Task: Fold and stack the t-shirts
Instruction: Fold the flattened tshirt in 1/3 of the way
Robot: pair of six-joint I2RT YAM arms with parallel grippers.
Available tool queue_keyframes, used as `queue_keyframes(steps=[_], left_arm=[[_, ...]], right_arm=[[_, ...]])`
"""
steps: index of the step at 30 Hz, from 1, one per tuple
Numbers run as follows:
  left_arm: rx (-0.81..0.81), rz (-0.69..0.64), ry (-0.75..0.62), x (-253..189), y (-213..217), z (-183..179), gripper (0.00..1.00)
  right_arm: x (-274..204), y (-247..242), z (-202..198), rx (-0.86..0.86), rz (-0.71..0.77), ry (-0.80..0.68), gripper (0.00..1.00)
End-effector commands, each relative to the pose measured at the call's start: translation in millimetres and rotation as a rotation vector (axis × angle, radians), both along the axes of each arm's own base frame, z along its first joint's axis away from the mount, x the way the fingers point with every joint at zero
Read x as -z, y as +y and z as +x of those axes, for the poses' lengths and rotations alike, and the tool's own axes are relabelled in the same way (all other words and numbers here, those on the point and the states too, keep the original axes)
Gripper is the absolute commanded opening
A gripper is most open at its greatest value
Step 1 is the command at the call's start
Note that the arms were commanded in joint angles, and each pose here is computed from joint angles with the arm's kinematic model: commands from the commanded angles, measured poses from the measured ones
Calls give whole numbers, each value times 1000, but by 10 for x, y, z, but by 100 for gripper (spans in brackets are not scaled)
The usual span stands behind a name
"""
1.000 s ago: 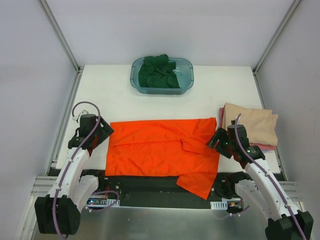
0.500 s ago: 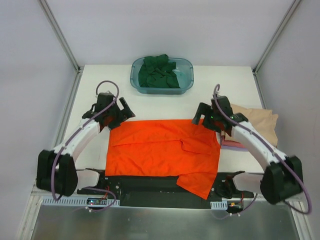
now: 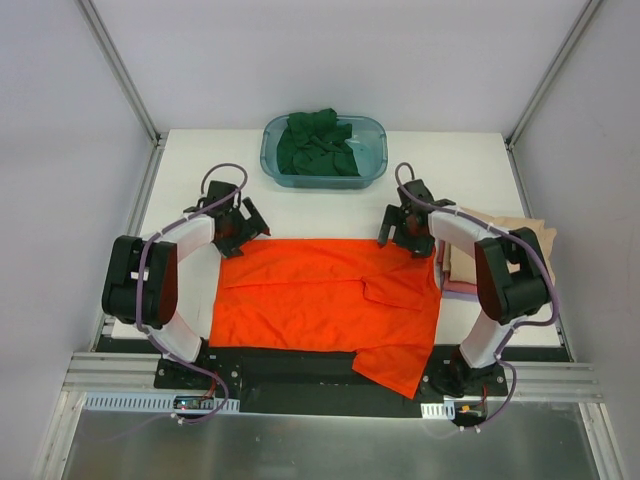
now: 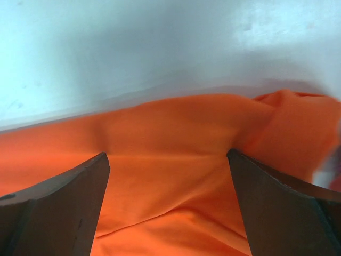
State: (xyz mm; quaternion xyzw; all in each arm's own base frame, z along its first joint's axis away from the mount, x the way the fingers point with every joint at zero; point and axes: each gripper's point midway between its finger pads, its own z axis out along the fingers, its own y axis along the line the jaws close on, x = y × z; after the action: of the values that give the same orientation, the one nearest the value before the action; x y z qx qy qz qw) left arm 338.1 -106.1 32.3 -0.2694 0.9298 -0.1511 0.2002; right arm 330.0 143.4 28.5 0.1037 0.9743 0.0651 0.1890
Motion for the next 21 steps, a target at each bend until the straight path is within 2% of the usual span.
queue_keyframes(steps=[1, 10, 21], left_arm=[[-83, 45, 112, 336, 320, -129, 99], [-84, 36, 84, 264, 379, 8, 99], [-100, 11, 34, 102, 432, 746, 99]], right_arm=[[50, -364, -35, 45, -83, 28, 96], [126, -299, 112, 11, 2, 27, 96], [38, -140, 929, -48, 106, -7, 96]])
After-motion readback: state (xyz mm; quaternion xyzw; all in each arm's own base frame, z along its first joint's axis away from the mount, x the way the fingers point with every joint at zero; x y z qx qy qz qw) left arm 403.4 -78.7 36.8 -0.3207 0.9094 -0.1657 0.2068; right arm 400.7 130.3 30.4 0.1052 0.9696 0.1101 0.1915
